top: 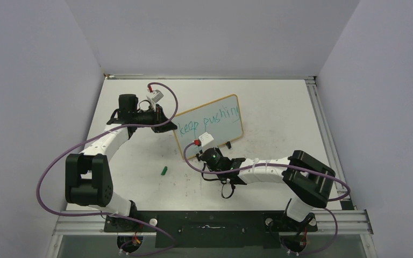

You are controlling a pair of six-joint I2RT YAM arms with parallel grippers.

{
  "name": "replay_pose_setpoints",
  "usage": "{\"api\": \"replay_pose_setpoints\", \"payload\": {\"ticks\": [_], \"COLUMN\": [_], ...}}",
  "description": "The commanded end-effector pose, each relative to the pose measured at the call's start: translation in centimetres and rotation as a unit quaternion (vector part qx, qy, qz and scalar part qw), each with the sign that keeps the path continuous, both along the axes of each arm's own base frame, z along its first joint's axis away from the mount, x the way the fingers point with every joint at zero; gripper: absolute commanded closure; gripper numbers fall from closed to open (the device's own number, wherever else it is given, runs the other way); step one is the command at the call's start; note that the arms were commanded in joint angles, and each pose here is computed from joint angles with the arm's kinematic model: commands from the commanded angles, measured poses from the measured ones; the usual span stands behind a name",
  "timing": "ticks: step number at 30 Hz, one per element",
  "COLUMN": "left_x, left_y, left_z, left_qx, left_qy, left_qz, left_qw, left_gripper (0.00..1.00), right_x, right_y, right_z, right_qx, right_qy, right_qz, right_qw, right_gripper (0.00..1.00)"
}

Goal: Write a sentence on the whiteboard

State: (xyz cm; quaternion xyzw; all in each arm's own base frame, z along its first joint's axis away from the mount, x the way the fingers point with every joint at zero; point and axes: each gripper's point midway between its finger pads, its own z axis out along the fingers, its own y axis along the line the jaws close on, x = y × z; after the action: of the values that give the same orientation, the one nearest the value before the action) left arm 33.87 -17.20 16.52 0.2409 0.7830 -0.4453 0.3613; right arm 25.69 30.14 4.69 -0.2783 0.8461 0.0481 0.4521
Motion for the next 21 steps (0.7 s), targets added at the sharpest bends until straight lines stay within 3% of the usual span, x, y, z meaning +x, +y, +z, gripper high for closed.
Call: {"api": "replay_pose_setpoints", "payload": {"ticks": [1,21], "left_x": [0.7,0.8], "left_y": [-0.1,0.0], "left_z": [2.9,2.8], "left_qx": [-0.001,0.004], "left_qy": [-0.051,-0.053], "left_qz": [-0.005,0.000], "left_qw": [0.999,0.999], "left_gripper": [1.00,1.00], "right_x": [1.0,1.3], "right_y": [1.7,-0.5], "right_z": [2.0,3.2], "right_qx": [0.030,0.039], "right_qy": [-0.024,-0.033], "right_qz": [-0.004,-0.019], "right_qw": [0.999,0.999], "right_gripper": [0.95,0.95]}}
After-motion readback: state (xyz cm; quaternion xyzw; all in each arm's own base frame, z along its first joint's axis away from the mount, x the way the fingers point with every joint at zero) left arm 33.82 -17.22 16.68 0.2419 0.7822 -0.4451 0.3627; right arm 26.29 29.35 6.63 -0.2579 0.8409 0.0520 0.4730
